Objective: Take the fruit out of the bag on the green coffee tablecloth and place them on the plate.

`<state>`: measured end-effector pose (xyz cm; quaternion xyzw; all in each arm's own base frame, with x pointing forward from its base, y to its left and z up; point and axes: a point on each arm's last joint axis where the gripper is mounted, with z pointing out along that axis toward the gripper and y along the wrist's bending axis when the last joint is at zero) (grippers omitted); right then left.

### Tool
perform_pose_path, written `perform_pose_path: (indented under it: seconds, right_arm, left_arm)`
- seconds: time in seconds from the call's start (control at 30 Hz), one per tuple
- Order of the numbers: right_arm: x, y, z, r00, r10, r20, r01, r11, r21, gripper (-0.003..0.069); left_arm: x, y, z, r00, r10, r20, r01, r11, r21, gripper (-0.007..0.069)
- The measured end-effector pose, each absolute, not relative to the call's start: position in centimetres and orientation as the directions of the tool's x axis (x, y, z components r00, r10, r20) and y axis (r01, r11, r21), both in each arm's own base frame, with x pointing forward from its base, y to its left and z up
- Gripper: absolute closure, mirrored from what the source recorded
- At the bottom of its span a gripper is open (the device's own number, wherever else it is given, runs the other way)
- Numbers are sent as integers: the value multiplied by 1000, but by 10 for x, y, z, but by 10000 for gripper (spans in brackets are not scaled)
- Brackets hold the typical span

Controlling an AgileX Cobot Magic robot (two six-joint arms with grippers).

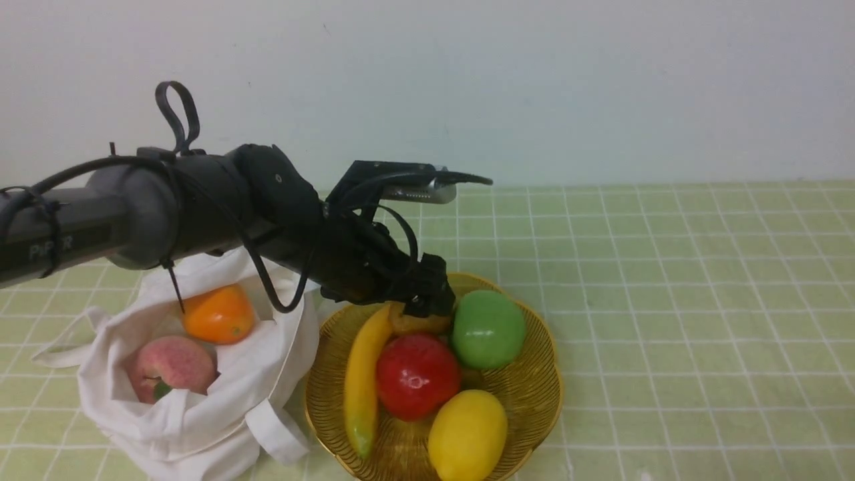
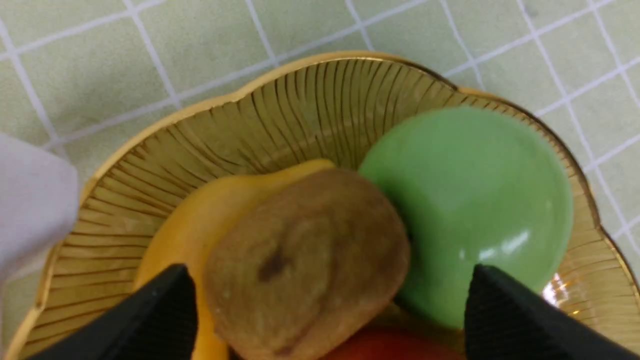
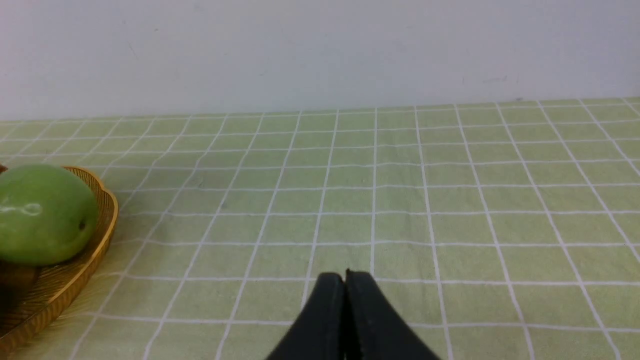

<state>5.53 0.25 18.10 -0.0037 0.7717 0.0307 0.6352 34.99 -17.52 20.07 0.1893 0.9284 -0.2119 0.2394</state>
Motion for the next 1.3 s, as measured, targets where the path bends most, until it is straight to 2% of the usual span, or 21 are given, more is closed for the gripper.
perform_pose_path:
  seconds: [0.1, 0.27, 0.4, 0.43, 0.57, 0.6, 0.63, 0.67, 0.7, 0.77, 0.9, 1.0, 1.13, 1.3]
  right_arm:
    - [55, 2, 181, -193, 33, -981, -45, 998, 43, 674]
    - [55, 2, 181, -193, 33, -981, -45, 998, 43, 674]
    - [55, 2, 181, -193, 33, -981, -45, 998, 43, 674]
    - [55, 2, 181, -193, 33, -981, -45, 998, 43, 674]
    - [55, 2, 181, -193, 35, -981, -44, 998, 45, 674]
    - [55, 2, 181, -193, 37, -980, -44, 998, 46, 674]
    - [55, 2, 181, -193, 38, -980, -44, 998, 47, 674]
    - [55, 2, 181, -193, 38, -980, -44, 998, 47, 674]
    - [55, 2, 181, -193, 39, -980, -44, 998, 48, 674]
    - [55, 2, 181, -193, 39, -980, -44, 998, 48, 674]
    - [55, 2, 181, -193, 41, -980, -43, 998, 50, 674]
    - [55, 2, 181, -193, 41, -980, -43, 998, 50, 674]
    - [55, 2, 181, -193, 41, -980, -43, 998, 50, 674]
    - [55, 2, 181, -193, 41, -980, -43, 998, 50, 674]
  left_arm:
    - [349, -176, 201, -821, 248, -515, 451, 835, -316, -57]
    - [339, -174, 223, -808, 265, -525, 480, 813, -329, -36]
    - [326, -172, 275, -749, 269, -606, 541, 776, -325, 123]
    - [325, -172, 278, -745, 269, -611, 545, 774, -323, 144]
    - [297, -165, 350, -643, 277, -714, 633, 717, -292, 414]
    - [296, -164, 353, -638, 278, -718, 637, 715, -288, 426]
    - [281, -158, 377, -585, 299, -754, 670, 702, -242, 536]
    - [279, -157, 380, -585, 299, -754, 666, 707, -237, 536]
    - [269, -151, 394, -541, 322, -777, 690, 698, -191, 587]
    - [248, -138, 413, -481, 371, -795, 704, 703, -98, 622]
    - [219, -116, 429, -475, 439, -763, 674, 739, 6, 633]
    - [190, -91, 435, -548, 457, -701, 592, 804, 61, 633]
    - [160, -67, 428, -620, 437, -651, 500, 860, 101, 633]
    - [115, -46, 398, -638, 328, -696, 413, 909, 50, 633]
